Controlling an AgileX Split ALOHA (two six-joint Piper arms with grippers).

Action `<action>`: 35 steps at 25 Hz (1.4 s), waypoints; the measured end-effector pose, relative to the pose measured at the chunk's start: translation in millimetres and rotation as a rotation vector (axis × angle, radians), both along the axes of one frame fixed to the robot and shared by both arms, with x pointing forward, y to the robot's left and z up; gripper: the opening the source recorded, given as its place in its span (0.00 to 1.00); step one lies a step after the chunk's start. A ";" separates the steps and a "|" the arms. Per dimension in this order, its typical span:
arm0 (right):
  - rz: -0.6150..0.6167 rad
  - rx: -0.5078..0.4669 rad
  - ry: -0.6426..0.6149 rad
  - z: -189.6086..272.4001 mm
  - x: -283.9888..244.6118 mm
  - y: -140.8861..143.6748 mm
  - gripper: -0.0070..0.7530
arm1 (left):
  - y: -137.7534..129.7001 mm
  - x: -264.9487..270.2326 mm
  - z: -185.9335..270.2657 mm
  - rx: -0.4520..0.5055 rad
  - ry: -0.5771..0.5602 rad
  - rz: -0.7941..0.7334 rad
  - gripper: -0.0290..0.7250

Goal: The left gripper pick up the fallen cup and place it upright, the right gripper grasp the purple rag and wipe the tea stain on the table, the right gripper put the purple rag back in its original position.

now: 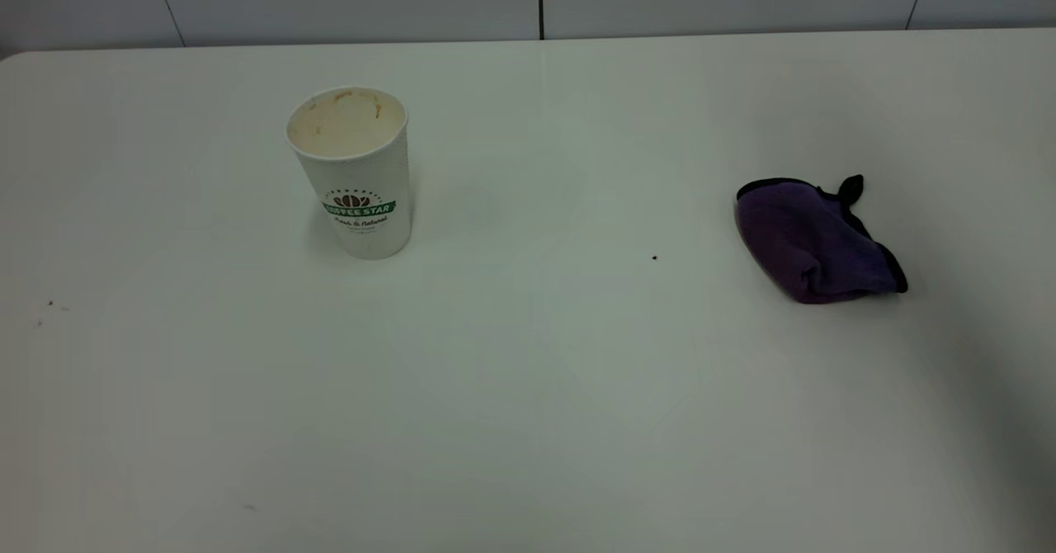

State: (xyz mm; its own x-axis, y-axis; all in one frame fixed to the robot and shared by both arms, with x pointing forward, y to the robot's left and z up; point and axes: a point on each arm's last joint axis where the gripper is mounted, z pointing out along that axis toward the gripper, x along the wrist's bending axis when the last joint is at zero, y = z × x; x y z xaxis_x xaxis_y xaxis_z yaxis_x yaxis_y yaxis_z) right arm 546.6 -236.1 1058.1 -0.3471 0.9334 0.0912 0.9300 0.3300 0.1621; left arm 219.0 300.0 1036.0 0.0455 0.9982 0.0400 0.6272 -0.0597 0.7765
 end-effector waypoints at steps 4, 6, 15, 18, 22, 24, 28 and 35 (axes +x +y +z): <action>-0.016 -0.013 0.024 -1.7 -61.4 -11.2 0.65 | 0.0 0.0 0.0 0.000 0.000 0.000 0.61; -0.035 -0.012 0.032 -6.2 -94.7 -16.8 0.65 | 0.0 0.0 0.0 0.000 0.000 0.000 0.61; -0.133 -0.006 -0.203 -15.9 -206.0 -41.0 0.65 | 0.0 0.0 0.1 0.001 -0.001 -0.001 0.61; -0.149 0.015 -0.279 -19.7 -225.9 -44.4 0.65 | 0.0 0.0 0.1 0.001 -0.001 -0.001 0.61; -0.155 0.052 -0.378 -25.1 -248.1 -47.2 0.65 | 0.0 0.0 0.1 0.001 -0.001 -0.001 0.61; -0.157 0.086 -0.441 -22.3 -258.1 -47.3 0.65 | 0.0 0.0 0.1 0.001 -0.001 -0.001 0.61; -0.159 0.104 -0.571 -19.4 -274.2 -51.3 0.65 | 0.0 0.0 0.1 0.001 -0.001 -0.001 0.61; -0.165 0.105 -0.618 -19.1 -280.9 -53.5 0.65 | 0.0 0.0 0.1 0.001 -0.001 -0.001 0.61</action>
